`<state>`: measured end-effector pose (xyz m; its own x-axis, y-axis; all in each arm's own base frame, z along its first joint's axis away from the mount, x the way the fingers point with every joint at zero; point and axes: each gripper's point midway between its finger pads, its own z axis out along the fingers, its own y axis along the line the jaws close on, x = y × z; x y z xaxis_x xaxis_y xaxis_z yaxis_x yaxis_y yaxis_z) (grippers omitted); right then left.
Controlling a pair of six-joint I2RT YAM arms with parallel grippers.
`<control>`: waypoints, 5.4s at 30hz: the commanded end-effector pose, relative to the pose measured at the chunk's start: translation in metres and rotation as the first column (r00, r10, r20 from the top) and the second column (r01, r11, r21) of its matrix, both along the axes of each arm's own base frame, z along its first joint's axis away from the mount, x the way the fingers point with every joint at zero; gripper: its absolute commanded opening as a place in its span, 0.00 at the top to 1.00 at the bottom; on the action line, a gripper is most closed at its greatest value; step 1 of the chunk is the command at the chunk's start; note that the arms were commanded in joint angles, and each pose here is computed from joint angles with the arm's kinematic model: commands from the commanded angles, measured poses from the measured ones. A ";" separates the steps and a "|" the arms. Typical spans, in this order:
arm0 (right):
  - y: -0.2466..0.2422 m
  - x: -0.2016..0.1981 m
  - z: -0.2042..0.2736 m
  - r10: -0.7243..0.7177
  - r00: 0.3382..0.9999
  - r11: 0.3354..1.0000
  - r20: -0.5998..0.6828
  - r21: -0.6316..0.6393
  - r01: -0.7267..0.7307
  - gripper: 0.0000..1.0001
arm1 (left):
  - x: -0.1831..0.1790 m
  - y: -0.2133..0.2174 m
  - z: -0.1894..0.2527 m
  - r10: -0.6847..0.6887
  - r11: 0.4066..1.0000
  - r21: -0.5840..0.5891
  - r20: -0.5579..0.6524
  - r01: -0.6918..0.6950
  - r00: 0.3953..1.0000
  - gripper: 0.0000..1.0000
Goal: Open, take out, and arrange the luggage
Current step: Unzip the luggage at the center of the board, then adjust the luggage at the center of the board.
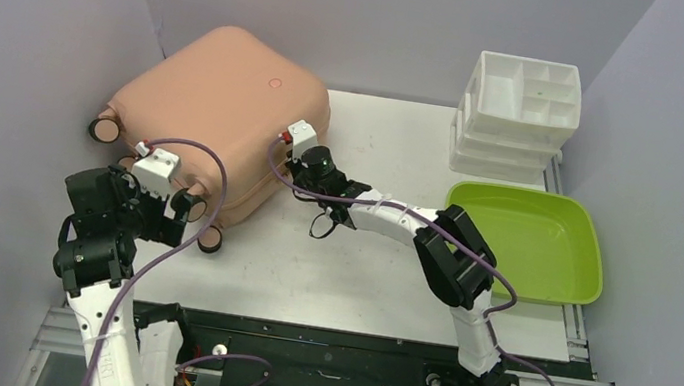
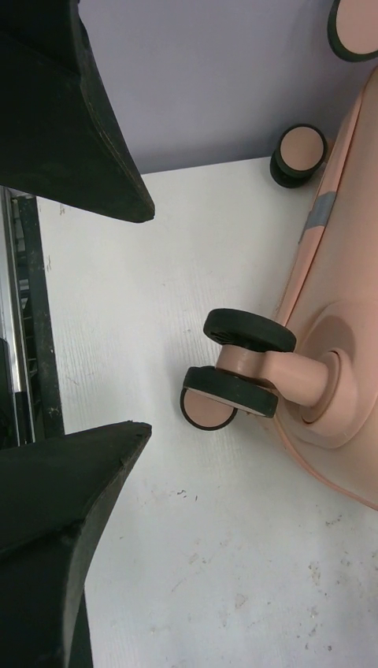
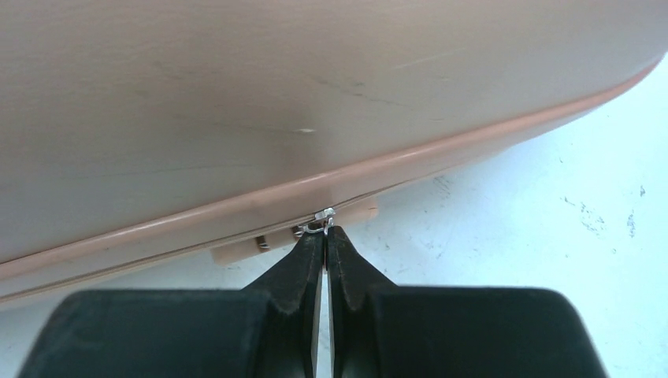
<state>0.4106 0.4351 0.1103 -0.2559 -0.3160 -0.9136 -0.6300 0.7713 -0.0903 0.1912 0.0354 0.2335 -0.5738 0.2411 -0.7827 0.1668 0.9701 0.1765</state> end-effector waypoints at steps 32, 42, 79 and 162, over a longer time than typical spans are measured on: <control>-0.002 0.017 0.044 0.008 0.999 0.996 -0.031 0.083 -0.006 1.00 | 0.085 -0.021 -0.045 -0.250 0.945 -0.215 0.013 0.247 0.968 0.52; -0.024 0.046 0.031 -0.070 0.995 0.993 -0.066 0.086 0.076 1.00 | 0.074 -0.017 -0.063 -0.239 0.956 -0.189 -0.053 0.225 0.970 1.00; -0.157 0.168 0.073 -0.380 0.922 0.874 -0.079 0.295 0.386 1.00 | 0.026 -0.013 -0.037 -0.249 0.967 -0.058 -0.026 0.247 0.968 1.00; -0.112 0.229 0.170 0.061 0.977 0.557 -0.204 0.819 0.136 0.36 | 0.178 0.068 -0.025 0.186 0.982 -0.055 0.085 -0.182 0.979 0.04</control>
<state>0.6521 0.2887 0.2902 -0.3554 0.5417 -0.7618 -0.4920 0.5845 0.6451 0.3344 0.0853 0.1701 -0.6313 0.1219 -0.7659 0.0553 0.9921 0.1123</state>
